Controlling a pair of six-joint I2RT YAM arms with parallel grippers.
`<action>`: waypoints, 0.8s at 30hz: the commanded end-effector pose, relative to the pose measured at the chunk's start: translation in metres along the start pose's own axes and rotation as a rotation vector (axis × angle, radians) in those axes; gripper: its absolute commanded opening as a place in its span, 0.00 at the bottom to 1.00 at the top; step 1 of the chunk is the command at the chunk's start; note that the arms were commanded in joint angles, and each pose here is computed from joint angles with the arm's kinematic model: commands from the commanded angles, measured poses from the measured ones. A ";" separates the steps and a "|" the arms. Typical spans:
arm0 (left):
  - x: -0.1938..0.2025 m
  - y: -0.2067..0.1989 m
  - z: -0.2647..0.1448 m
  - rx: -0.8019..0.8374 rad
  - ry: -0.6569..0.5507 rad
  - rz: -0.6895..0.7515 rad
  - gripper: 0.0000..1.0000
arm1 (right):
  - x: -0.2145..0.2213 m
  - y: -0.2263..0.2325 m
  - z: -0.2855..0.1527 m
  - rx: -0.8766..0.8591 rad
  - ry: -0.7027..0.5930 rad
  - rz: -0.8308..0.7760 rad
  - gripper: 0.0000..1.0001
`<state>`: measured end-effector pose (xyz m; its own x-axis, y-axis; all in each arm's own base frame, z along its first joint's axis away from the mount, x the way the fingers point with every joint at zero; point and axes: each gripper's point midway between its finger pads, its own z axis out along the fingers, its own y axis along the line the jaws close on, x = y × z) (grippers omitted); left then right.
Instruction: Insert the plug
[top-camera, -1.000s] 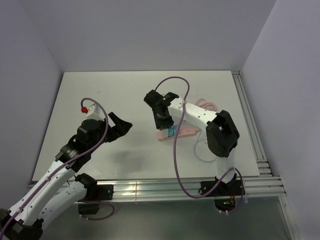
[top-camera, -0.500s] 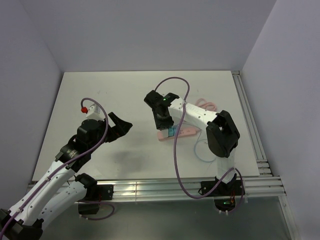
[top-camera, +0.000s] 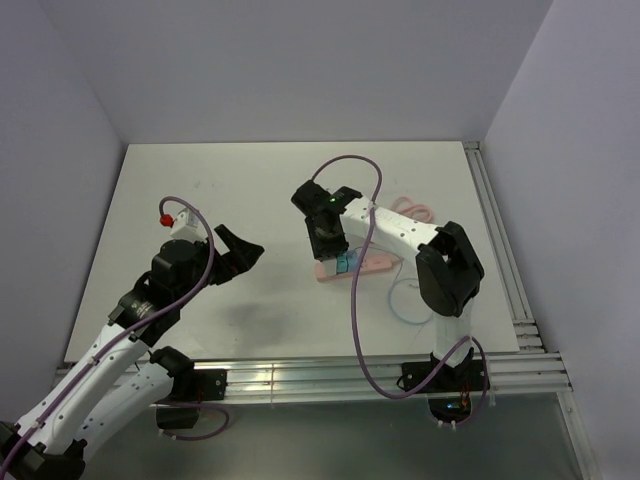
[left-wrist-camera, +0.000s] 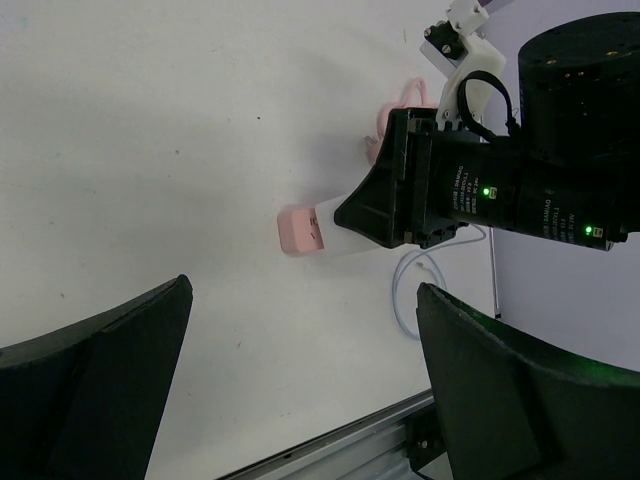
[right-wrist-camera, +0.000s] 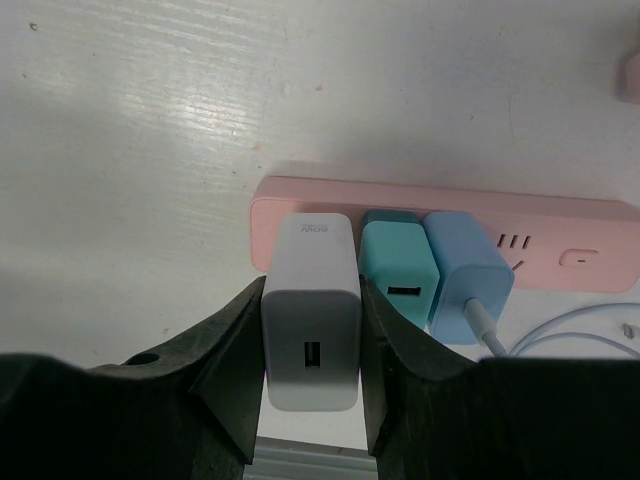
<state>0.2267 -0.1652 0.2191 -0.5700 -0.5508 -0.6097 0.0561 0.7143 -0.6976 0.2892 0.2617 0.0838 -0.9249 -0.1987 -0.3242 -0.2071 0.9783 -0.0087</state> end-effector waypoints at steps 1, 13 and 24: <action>-0.004 -0.004 -0.001 0.022 -0.017 0.001 0.99 | 0.013 -0.006 -0.004 -0.006 0.046 -0.011 0.00; -0.002 -0.005 -0.002 0.030 -0.010 -0.004 0.99 | 0.013 -0.001 -0.002 -0.024 0.086 0.009 0.00; -0.003 -0.005 -0.004 0.034 -0.017 -0.002 0.99 | 0.014 -0.016 0.013 0.071 0.080 0.001 0.00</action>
<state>0.2246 -0.1641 0.2245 -0.5598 -0.5574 -0.6131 0.0690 0.7059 -0.7049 0.2882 0.2623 0.0781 -0.9365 -0.1878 -0.2960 -0.1989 0.9800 0.0077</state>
